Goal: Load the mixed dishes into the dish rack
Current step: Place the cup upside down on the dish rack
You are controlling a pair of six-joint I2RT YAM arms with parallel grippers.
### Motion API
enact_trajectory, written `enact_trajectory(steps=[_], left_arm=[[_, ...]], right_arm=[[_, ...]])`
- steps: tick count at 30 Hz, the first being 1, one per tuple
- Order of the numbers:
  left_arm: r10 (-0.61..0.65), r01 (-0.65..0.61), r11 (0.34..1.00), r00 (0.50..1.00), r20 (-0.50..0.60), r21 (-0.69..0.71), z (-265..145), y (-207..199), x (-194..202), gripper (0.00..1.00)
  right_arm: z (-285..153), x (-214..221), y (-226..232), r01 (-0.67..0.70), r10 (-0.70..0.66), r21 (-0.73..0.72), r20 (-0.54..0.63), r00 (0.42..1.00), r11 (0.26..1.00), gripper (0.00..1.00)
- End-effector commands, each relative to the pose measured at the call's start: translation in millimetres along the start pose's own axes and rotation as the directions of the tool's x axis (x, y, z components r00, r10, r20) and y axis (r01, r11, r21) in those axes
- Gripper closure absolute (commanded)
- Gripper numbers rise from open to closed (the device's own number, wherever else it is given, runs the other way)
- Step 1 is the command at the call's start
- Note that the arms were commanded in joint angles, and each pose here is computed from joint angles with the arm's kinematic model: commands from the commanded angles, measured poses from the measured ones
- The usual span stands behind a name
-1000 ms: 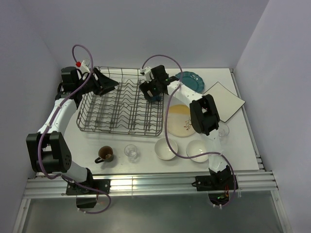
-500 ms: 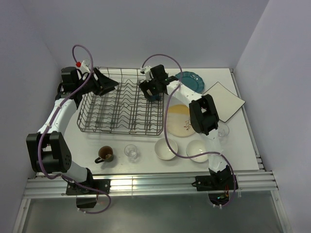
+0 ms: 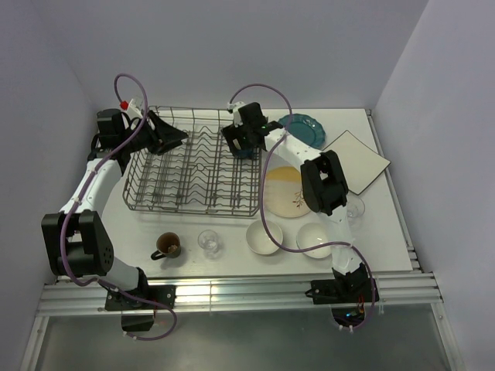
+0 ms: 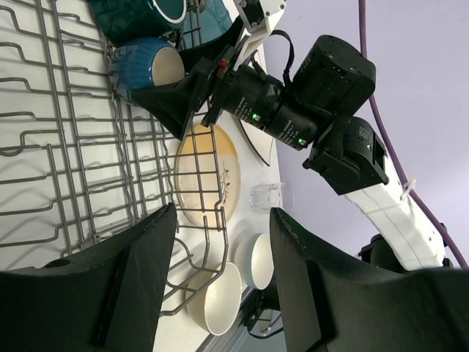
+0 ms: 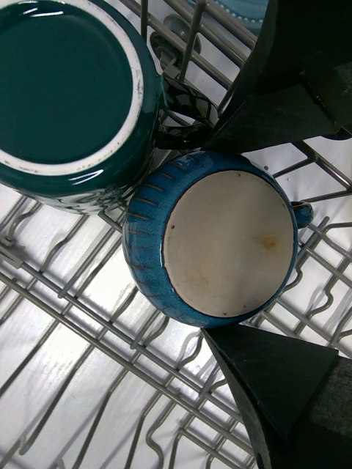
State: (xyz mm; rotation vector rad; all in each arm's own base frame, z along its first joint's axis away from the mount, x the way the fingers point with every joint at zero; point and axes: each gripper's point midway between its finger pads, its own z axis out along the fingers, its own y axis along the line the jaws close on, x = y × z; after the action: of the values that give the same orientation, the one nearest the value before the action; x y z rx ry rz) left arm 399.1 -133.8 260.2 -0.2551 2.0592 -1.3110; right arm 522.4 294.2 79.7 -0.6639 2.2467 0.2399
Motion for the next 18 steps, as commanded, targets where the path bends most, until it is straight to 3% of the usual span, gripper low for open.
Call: enact_trajectory(steps=[1, 12, 18], left_arm=[[0.072, -0.073, 0.997, 0.997, 0.034, 0.030, -10, -17, -5, 0.40], [0.070, -0.071, 0.997, 0.997, 0.030, 0.030, -9, -16, -5, 0.40], [0.071, -0.072, 0.997, 0.997, 0.029, 0.035, -8, -16, -7, 0.40]], right_arm=[[-24, -35, -27, -0.062, 0.054, 0.105, 0.083, 0.995, 0.992, 0.39], [-22, -22, -31, -0.061, 0.057, 0.131, 0.035, 0.998, 0.990, 0.31], [-25, -22, -33, -0.022, 0.019, 0.133, 0.024, 1.000, 0.991, 0.22]])
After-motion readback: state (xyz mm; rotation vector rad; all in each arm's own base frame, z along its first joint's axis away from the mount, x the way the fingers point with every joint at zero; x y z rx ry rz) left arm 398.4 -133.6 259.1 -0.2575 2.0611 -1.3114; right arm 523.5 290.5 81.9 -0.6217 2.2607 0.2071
